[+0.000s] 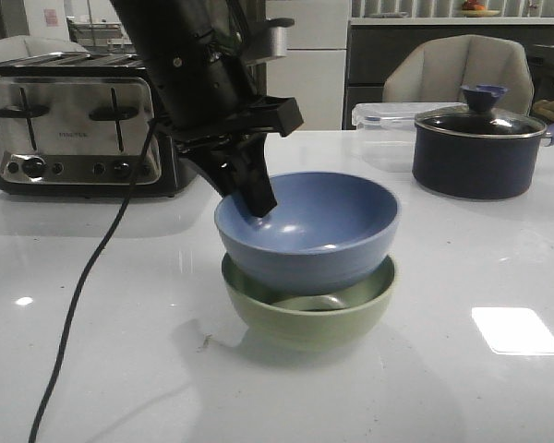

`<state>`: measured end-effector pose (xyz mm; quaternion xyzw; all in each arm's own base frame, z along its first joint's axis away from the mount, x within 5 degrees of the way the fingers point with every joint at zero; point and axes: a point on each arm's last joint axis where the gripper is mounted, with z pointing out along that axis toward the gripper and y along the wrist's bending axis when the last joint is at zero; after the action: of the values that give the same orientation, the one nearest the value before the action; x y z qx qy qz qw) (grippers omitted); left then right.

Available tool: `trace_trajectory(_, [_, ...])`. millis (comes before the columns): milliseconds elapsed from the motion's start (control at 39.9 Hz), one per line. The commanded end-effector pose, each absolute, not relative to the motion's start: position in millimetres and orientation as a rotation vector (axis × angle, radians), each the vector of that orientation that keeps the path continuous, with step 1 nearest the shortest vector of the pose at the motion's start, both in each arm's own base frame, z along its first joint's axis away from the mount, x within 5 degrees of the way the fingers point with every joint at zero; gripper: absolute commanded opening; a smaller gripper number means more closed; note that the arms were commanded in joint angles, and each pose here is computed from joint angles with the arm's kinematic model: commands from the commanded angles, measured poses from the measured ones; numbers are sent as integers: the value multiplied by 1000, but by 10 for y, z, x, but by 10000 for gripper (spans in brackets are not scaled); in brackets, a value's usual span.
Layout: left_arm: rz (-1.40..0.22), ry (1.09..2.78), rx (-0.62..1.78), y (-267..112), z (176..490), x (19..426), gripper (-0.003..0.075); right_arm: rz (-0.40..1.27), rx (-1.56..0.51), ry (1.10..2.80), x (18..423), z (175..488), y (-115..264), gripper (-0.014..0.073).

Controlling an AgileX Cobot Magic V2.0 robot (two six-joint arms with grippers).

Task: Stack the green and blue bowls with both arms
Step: 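Lower the blue bowl into the green bowl with the left gripper, then open the left gripper and raise it away from the bowls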

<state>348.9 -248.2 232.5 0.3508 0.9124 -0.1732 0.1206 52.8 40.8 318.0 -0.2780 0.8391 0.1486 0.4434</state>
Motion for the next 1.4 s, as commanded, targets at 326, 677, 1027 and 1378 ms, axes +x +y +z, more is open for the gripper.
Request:
trace_trajectory(326, [-546, 2594, 971, -2537, 2564, 3490, 103, 376, -667, 1994, 558, 3307, 421, 426])
trace_trajectory(677, [-599, 2596, 950, -2563, 2576, 3476, 333, 376, -667, 1994, 558, 3307, 421, 426])
trace_trajectory(1027, [-591, 2549, 955, -2520, 2730, 3448, 469, 376, -667, 1994, 558, 3307, 421, 426])
trace_trajectory(1378, [-559, 2303, 942, -2175, 3623, 2845, 454, 376, -667, 1994, 558, 3307, 421, 426])
